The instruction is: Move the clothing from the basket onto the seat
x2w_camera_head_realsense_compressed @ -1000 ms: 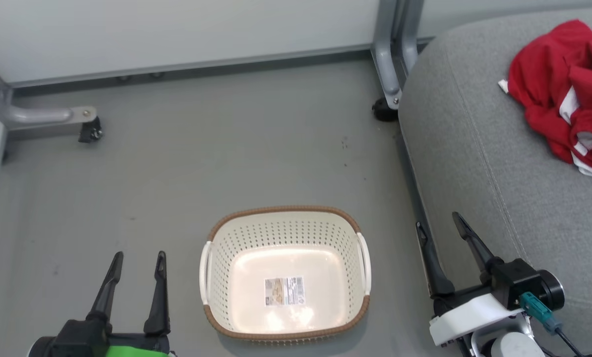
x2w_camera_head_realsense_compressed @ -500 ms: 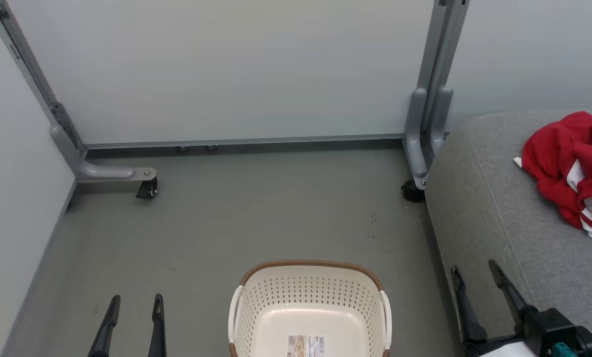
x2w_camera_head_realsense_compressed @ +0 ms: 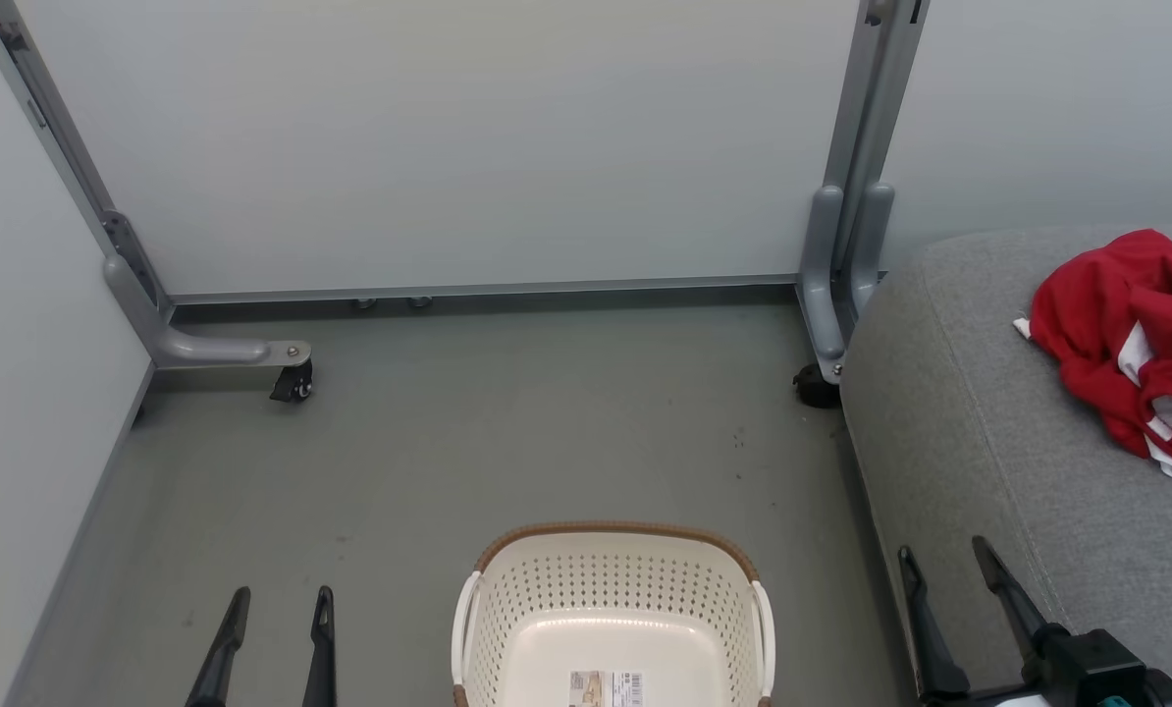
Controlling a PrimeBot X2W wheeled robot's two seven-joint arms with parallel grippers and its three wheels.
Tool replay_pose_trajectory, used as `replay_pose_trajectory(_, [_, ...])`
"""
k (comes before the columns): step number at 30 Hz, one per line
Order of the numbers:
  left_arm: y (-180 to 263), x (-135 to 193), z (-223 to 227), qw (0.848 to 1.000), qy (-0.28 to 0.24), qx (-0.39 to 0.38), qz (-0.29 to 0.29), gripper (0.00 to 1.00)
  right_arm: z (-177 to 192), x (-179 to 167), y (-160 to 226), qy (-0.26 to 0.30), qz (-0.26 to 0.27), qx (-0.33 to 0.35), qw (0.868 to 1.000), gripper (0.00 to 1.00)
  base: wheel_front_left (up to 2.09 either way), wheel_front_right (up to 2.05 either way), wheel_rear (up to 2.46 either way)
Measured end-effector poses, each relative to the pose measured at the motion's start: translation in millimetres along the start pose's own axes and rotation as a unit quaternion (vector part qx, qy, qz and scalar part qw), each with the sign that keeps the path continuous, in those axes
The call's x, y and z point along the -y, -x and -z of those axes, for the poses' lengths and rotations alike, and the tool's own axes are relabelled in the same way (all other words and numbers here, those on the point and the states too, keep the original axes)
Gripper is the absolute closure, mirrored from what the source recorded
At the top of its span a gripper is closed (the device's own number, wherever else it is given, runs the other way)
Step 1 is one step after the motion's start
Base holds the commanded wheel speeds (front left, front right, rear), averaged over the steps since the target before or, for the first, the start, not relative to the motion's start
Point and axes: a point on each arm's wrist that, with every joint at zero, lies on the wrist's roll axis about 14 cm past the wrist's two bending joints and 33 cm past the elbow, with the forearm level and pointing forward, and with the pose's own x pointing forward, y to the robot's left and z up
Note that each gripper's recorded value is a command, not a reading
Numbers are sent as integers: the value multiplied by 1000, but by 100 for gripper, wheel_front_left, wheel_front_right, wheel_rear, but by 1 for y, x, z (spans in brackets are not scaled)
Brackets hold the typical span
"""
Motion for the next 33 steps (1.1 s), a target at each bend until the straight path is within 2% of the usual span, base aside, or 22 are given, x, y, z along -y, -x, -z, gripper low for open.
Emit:
replay_pose_trajectory(1, [0, 0, 2, 1000, 0, -3, -1, 100, 1, 0, 0, -1, 1, -2, 1000, 100, 0, 0, 0])
replay_pose_trajectory(7, [4, 1, 17, 999, 20, -27, -6, 100, 16, 1, 5, -21, 7, -27, 999, 100, 0, 0, 0])
replay_pose_trajectory(17, [-3, -6, 22, 992, 119, -36, -32, 100, 21, 12, 0, -120, 38, -34, 992, 100, 0, 0, 0])
replay_pose_trajectory(33, [-20, -17, 24, 967, 244, -41, -58, 100, 20, 27, -12, -251, 71, -30, 965, 100, 0, 0, 0])
